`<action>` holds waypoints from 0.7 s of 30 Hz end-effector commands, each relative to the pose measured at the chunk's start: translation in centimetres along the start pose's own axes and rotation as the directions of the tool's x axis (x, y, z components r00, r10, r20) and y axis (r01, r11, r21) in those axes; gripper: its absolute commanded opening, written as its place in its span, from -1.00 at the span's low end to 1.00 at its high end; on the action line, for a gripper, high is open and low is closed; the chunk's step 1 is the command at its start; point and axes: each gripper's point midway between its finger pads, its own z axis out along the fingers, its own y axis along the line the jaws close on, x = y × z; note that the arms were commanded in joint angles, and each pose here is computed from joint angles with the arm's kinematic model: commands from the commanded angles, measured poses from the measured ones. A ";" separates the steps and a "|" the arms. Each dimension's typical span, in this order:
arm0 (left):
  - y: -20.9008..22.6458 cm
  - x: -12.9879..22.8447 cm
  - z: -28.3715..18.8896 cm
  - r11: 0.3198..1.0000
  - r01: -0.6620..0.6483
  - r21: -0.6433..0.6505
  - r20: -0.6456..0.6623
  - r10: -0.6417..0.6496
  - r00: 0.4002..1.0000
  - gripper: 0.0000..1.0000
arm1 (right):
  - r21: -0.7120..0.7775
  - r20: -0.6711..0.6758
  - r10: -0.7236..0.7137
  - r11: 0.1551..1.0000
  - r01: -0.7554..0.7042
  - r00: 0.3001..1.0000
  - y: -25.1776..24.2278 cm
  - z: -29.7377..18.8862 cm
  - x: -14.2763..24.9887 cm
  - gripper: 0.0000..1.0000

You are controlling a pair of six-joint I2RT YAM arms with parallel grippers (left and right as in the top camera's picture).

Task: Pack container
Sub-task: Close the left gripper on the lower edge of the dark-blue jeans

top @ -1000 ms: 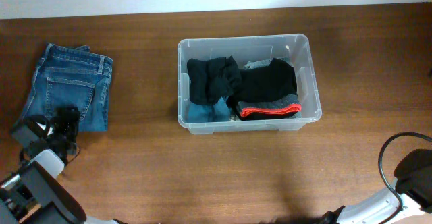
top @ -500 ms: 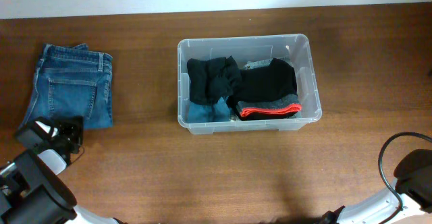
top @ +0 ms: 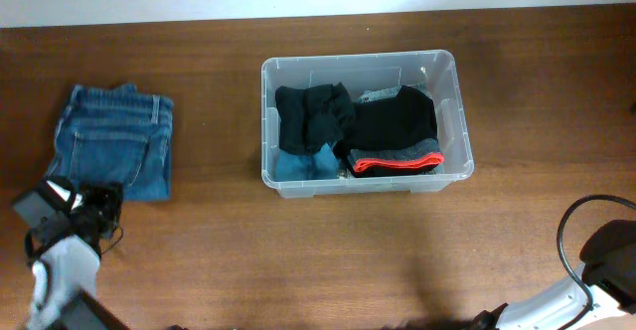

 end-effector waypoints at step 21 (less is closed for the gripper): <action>4.4 2.9 1.9 0.987 0.050 -0.155 -0.122 -0.069 0.990 -0.98 | 0.002 0.001 -0.004 1.000 0.004 1.000 0.0 0.0 0.0 0.97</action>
